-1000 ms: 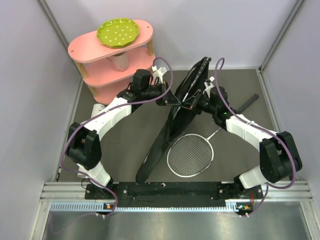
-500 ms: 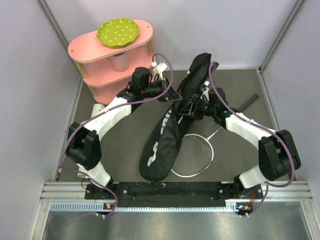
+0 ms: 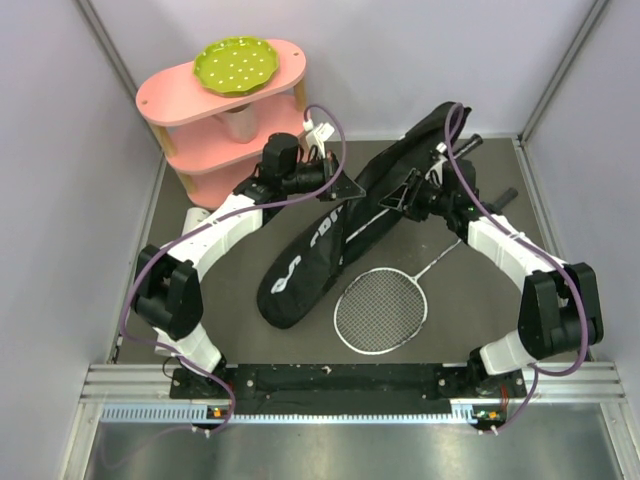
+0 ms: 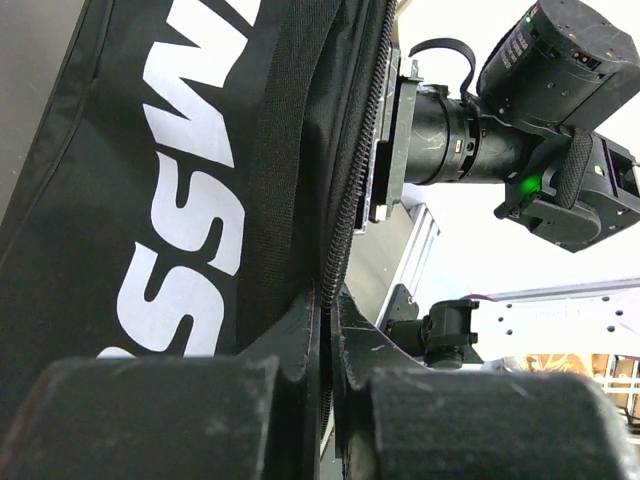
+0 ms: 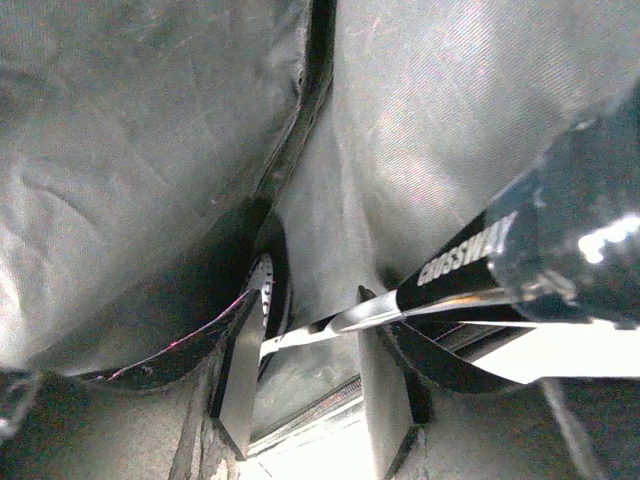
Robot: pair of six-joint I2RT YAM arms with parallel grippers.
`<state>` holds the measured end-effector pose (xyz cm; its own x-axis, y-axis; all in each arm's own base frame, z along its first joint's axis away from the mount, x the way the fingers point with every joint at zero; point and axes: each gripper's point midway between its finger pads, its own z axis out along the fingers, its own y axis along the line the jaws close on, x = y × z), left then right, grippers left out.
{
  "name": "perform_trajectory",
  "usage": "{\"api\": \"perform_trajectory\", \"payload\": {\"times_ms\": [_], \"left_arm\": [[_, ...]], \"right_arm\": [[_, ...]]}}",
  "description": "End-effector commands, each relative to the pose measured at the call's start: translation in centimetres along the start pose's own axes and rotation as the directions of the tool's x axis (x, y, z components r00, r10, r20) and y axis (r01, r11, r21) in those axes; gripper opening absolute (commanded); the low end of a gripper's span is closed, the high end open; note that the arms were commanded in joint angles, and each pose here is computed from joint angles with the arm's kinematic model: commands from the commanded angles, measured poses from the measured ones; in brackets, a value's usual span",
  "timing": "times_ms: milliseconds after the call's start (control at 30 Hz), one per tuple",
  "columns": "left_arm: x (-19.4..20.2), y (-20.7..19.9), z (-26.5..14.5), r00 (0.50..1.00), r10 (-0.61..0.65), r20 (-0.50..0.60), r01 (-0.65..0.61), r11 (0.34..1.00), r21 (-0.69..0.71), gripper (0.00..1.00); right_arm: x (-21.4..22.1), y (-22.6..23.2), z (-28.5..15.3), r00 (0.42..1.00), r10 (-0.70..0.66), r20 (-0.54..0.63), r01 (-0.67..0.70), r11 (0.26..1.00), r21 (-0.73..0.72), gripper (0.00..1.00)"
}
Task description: Pack up the badminton gear
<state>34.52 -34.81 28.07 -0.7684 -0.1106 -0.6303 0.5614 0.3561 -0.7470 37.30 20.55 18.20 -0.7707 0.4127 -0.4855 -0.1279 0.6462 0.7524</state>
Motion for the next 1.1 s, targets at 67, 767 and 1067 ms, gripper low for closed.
{"api": "perform_trajectory", "payload": {"times_ms": [67,767,1067], "left_arm": [[-2.0,-3.4,-0.6,0.995,0.089,0.046,-0.093,0.99,0.104,0.0],[1.1,-3.4,3.0,0.983,0.126,-0.133,-0.11,0.987,0.12,0.0],[-1.0,0.1,2.1,0.997,0.054,-0.048,-0.054,0.998,-0.013,0.0]], "right_arm": [[-4.3,1.6,-0.5,0.987,-0.055,0.154,0.053,0.998,0.014,0.21],[-3.2,2.0,7.0,0.988,-0.144,0.054,0.148,0.986,-0.079,0.15],[-1.9,0.1,2.0,0.995,-0.085,0.046,0.085,0.996,0.004,0.43]]}}
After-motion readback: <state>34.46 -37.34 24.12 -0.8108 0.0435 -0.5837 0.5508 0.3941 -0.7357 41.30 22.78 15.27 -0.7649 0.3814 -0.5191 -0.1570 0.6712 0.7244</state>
